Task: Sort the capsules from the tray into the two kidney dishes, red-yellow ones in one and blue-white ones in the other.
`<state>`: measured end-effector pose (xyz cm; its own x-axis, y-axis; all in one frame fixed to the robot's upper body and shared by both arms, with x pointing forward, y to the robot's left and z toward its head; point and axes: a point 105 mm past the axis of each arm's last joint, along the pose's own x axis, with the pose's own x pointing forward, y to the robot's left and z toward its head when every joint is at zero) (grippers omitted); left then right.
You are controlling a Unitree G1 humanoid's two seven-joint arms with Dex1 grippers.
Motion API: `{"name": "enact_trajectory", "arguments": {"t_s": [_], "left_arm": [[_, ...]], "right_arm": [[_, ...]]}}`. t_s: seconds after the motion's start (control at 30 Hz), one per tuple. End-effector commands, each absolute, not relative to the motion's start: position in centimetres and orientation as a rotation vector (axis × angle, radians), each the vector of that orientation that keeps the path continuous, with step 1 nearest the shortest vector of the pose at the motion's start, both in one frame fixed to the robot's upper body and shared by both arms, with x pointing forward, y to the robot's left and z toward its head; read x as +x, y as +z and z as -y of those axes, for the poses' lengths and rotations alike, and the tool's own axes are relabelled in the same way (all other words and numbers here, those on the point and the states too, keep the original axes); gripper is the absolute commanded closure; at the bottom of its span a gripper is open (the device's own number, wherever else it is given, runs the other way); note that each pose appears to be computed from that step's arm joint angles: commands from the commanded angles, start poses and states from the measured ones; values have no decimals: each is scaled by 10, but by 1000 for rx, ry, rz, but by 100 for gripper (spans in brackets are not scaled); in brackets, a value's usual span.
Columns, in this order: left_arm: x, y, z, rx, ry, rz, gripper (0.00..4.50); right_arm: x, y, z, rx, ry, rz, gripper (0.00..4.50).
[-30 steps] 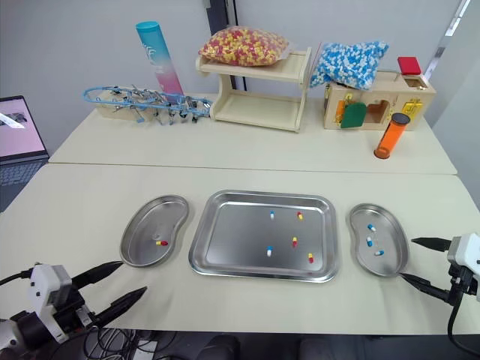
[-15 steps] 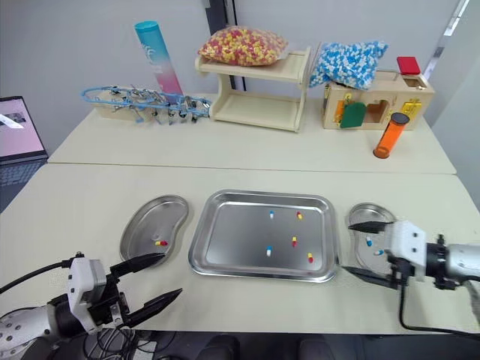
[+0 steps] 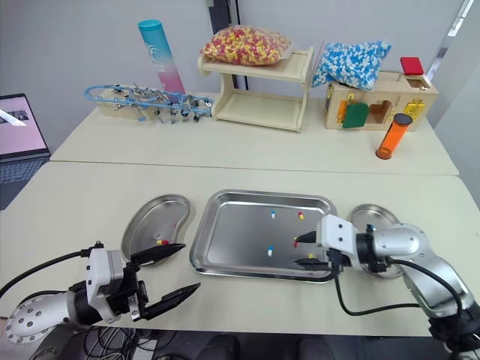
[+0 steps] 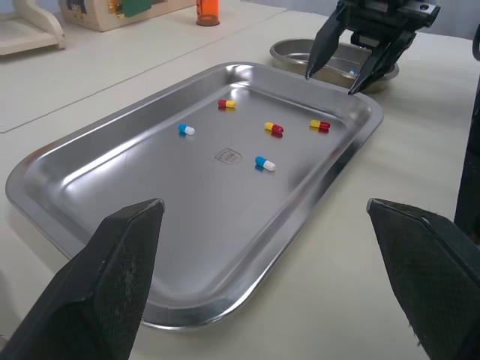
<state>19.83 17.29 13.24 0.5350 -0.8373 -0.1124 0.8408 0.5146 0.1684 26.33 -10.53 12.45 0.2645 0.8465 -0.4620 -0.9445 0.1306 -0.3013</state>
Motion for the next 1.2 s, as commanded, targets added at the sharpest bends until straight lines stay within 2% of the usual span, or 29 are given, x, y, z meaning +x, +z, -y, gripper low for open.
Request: {"name": "enact_trajectory", "arguments": {"t_s": [0.03, 0.5, 0.93, 1.07, 1.17, 1.2], "left_arm": [[196, 137, -167, 215, -1031, 3, 0], [197, 134, -164, 220, -1050, -6, 0], [197, 133, -163, 219, -1053, -10, 0], [198, 133, -162, 219, -1056, -9, 0], [198, 133, -162, 220, -1057, -9, 0], [198, 133, -161, 220, -1058, -10, 0]], "right_arm": [[269, 119, 95, -622, 1314, -208, 210], [287, 94, 52, -651, 1333, -225, 210], [292, 75, 55, -639, 1297, -298, 210], [295, 71, 59, -622, 1280, -315, 293], [294, 70, 60, -619, 1294, -307, 380], [293, 71, 60, -622, 1304, -286, 392]]}}
